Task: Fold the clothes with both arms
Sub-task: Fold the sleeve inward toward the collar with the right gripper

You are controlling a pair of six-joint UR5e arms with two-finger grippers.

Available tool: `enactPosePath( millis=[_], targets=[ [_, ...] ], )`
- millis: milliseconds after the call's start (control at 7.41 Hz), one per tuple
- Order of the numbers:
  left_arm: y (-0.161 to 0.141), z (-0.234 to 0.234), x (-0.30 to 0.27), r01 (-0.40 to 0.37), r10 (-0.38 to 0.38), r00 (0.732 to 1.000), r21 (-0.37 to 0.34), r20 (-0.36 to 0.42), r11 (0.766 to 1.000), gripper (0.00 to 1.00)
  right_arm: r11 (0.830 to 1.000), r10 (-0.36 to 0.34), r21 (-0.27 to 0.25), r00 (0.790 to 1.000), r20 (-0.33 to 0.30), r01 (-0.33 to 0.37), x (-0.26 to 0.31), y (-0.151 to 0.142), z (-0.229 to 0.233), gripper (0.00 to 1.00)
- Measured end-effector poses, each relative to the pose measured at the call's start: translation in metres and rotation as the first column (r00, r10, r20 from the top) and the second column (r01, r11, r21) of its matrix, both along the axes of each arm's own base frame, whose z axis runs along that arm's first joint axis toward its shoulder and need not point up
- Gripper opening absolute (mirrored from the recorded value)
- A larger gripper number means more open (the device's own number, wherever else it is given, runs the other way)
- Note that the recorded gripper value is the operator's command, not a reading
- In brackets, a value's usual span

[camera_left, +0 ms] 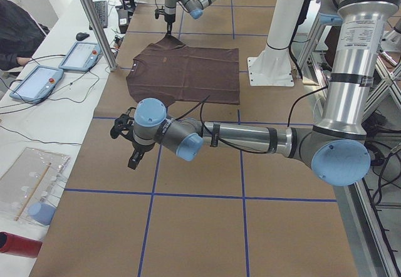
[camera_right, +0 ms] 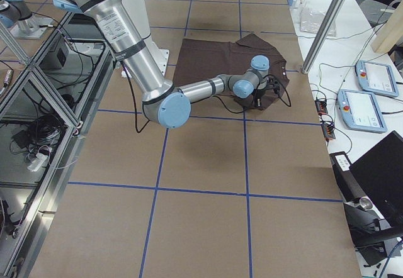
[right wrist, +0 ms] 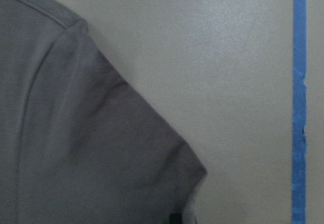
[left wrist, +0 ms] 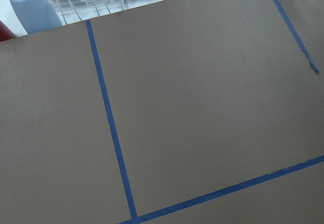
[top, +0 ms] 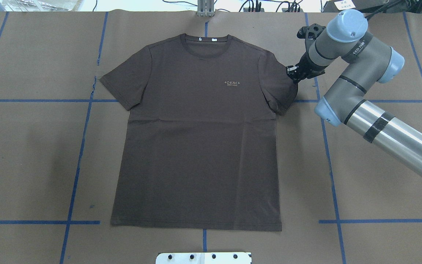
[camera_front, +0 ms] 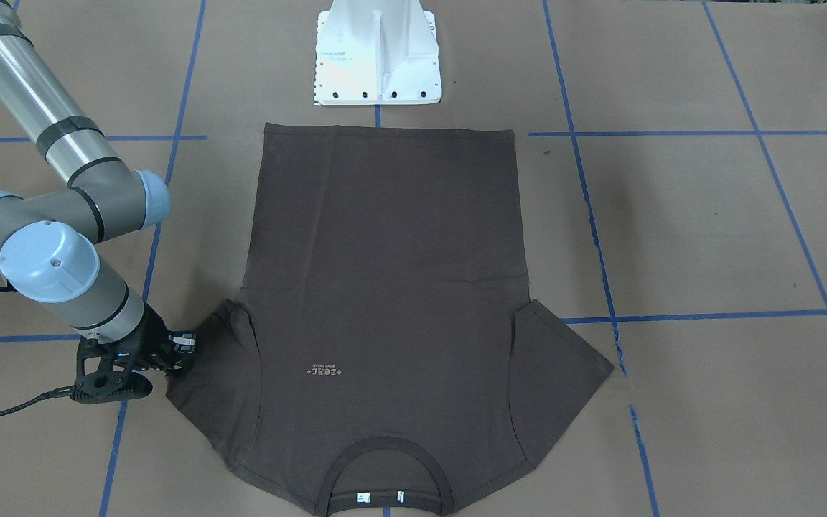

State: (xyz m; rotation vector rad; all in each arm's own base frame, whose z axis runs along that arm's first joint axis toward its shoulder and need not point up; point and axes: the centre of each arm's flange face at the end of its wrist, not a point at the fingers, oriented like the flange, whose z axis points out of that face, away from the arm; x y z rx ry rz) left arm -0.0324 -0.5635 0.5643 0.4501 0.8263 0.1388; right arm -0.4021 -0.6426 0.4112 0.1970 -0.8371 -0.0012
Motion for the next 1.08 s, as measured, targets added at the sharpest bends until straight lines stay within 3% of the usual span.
enactPosePath(
  millis=[405, 675, 810, 1080],
  targets=[
    [0.000, 0.003, 0.000, 0.000, 0.000, 1.000, -0.005, 0.000, 1.000, 1.00, 0.987, -0.047, 0.157, 0.997, 0.068, 0.036, -0.039, 0.006, -0.105, 0.00],
    [0.000, 0.003, 0.000, -0.001, 0.001, 1.000, -0.004, 0.001, 1.000, 1.00, 0.972, -0.041, 0.234, 0.998, 0.050, 0.029, -0.099, 0.008, -0.160, 0.00],
    [0.000, 0.003, 0.000, 0.000, 0.000, 1.000, -0.004, 0.001, 1.000, 1.00, 0.967, -0.033, 0.253, 0.999, 0.037, 0.023, -0.121, 0.009, -0.174, 0.99],
    [-0.001, 0.003, 0.000, 0.000, 0.000, 1.000, -0.005, 0.000, 1.000, 1.00, 0.962, -0.029, 0.273, 0.999, 0.036, 0.018, -0.137, 0.012, -0.178, 1.00]
  ],
)
